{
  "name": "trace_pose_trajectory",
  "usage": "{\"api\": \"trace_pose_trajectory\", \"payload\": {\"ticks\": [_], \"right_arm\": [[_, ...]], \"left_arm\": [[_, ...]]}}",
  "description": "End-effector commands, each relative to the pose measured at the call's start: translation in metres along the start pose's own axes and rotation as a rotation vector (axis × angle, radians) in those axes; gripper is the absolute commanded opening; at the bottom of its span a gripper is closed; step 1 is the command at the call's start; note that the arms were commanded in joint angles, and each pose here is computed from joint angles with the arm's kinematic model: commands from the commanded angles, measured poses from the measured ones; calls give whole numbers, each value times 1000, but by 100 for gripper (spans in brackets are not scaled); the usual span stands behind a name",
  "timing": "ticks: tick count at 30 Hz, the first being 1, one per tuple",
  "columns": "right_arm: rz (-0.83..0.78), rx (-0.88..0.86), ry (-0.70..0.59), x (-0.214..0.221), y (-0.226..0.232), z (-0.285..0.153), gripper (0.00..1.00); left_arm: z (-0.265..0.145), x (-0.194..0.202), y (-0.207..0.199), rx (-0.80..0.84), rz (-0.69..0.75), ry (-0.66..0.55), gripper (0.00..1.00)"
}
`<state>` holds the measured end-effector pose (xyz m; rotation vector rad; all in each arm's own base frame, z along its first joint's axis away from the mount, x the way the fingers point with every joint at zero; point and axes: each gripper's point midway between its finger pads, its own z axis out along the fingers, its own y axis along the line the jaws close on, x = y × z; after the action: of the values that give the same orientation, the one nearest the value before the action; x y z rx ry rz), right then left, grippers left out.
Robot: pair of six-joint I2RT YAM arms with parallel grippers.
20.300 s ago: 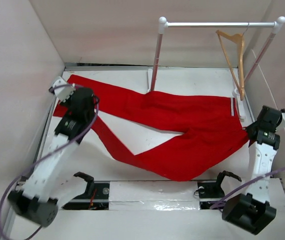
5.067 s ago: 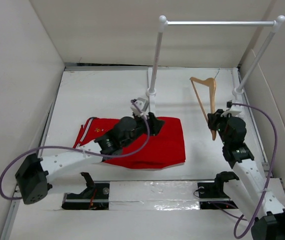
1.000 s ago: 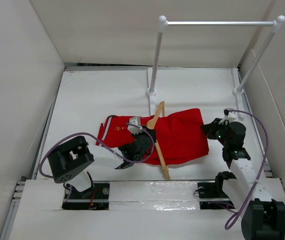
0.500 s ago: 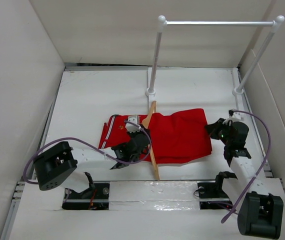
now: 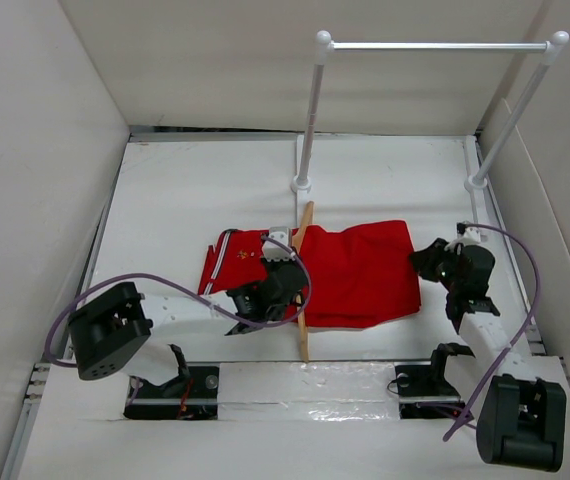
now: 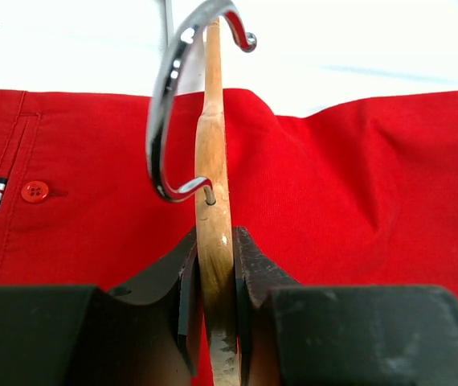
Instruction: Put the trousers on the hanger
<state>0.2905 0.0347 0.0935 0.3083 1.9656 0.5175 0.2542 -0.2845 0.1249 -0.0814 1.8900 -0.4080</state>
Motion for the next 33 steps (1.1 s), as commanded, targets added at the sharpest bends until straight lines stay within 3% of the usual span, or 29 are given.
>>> {"api": "trace_pose_trajectory", "payload": {"ticks": [1,2,3,5,6,7,13,15,16,17,18,19,23,24,25,27,33], "right_arm": [[-39,-21,-108,-32,7,-1,29],[-46,-15,-94,-30,7,-2,39],[-51,-18,-99,-34,9,-4,57],[-77,-43,-121,-46,20,-12,76],[-95,-63,-123,-50,28,-15,94],[-131,-120,-151,-63,48,-23,100],[-215,-335,-118,-67,126,-61,100],[-211,-506,-113,-56,168,-82,99],[-202,-564,-101,-50,181,-89,89],[-160,-606,-114,-51,194,-95,65],[-147,-673,-75,-33,210,-105,5],[-135,-694,-60,-27,217,-109,0],[-55,-735,-44,-6,242,-121,2],[-46,-734,-37,-2,246,-121,25],[-54,-762,13,15,258,-127,40],[-41,-710,-13,17,264,-119,65],[-110,-580,59,53,286,-96,65]], "left_arm": [[-10,-35,-21,55,-50,-46,0],[-12,-38,-24,68,-64,-47,0],[-16,-49,-30,89,-94,-60,0],[-21,-58,-38,127,-121,-61,0],[-26,-71,-44,151,-148,-76,0],[-29,-78,-47,164,-159,-83,0],[-59,-119,-69,236,-194,-153,0],[-60,-125,-73,242,-199,-156,0],[-60,-125,-74,246,-201,-156,0],[-60,-126,-75,247,-202,-157,0],[-60,-129,-78,249,-205,-160,0],[-59,-130,-79,249,-205,-160,0],[-57,-134,-83,239,-207,-165,0],[-56,-134,-86,235,-208,-162,0],[-55,-134,-87,233,-208,-160,0],[-54,-135,-91,236,-212,-154,0],[-55,-140,-101,256,-233,-143,0]]}}
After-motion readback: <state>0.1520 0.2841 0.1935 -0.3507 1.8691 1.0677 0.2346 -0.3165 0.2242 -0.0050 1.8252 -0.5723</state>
